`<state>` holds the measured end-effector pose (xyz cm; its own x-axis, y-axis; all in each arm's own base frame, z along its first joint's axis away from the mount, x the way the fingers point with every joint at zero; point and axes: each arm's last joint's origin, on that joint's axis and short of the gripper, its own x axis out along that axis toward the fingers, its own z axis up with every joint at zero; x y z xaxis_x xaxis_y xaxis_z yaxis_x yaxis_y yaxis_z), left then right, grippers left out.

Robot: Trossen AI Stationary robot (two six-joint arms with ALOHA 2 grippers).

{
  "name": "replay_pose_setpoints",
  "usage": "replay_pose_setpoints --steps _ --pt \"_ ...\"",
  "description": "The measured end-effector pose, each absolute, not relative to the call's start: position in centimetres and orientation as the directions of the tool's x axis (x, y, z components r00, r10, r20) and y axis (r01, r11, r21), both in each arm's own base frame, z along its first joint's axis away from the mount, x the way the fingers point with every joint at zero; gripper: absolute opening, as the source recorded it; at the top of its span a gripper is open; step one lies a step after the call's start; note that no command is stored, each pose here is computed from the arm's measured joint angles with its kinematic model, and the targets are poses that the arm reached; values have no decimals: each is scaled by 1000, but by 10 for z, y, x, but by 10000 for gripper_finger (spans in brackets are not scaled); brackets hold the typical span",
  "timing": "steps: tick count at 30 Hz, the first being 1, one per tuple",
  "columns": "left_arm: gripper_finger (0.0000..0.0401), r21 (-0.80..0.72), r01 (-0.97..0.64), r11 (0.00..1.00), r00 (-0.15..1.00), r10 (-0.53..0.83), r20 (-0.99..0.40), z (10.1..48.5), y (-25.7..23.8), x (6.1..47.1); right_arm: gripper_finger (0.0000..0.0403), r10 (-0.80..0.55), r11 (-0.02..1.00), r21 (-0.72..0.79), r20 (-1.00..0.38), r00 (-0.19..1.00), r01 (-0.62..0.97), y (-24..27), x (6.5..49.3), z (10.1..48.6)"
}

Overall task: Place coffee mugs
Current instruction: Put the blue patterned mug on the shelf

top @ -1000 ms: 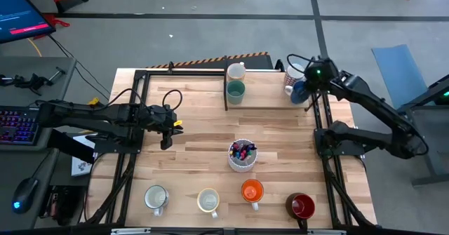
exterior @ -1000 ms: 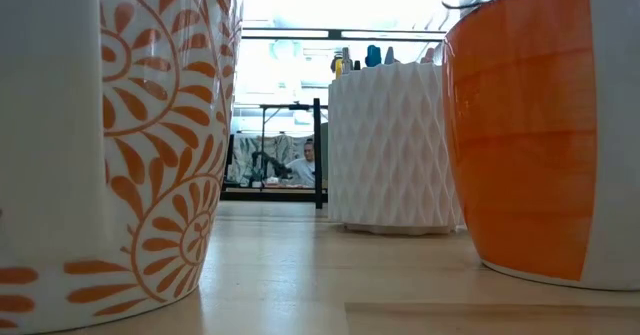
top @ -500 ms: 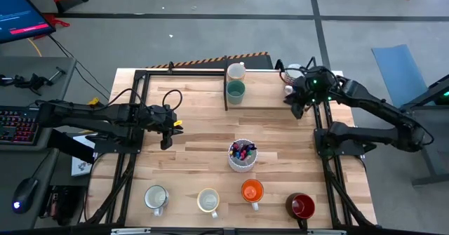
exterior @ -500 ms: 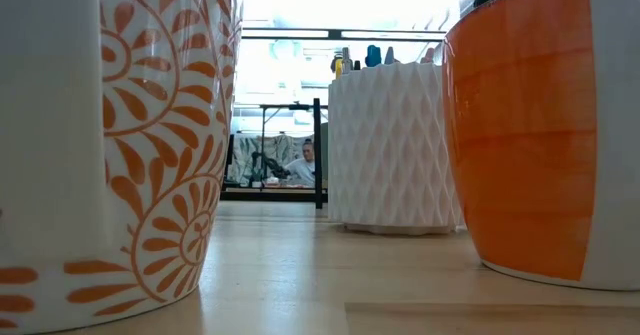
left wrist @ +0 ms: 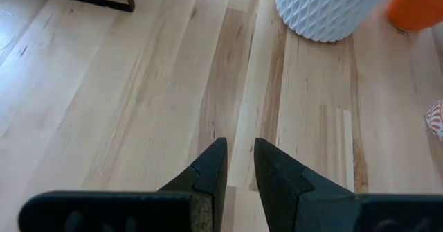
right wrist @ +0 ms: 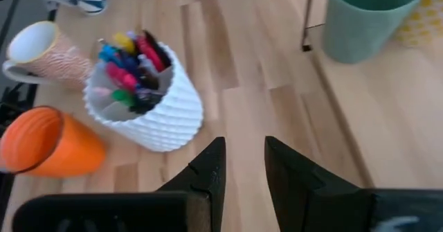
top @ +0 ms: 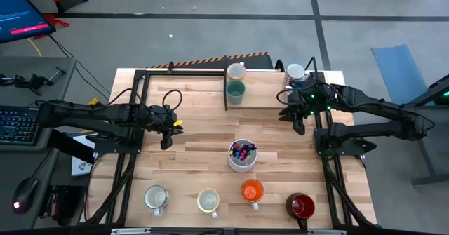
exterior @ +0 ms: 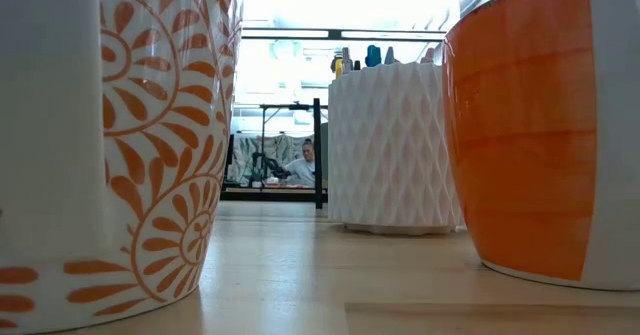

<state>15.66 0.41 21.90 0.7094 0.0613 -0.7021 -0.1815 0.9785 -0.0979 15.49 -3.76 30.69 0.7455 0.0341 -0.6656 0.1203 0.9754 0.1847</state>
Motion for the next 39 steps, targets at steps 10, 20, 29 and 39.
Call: replay_pose_setpoints --steps 10,20,29,39 --pt "65 -358 -102 928 729 -176 -662 222 -3 159 81 98 978 201 -666 740 51 -24 158 307" --pt "65 -619 85 781 670 -505 -545 240 -35 160 81 -22 987 101 -682 731 124 -25 158 306" --pt "65 -478 294 828 745 -512 -427 303 -78 150 81 -48 986 86 -684 728 146 -25 158 306" --pt "65 -405 151 902 782 -360 -508 300 -121 122 81 -46 984 93 -698 714 155 -26 160 290"
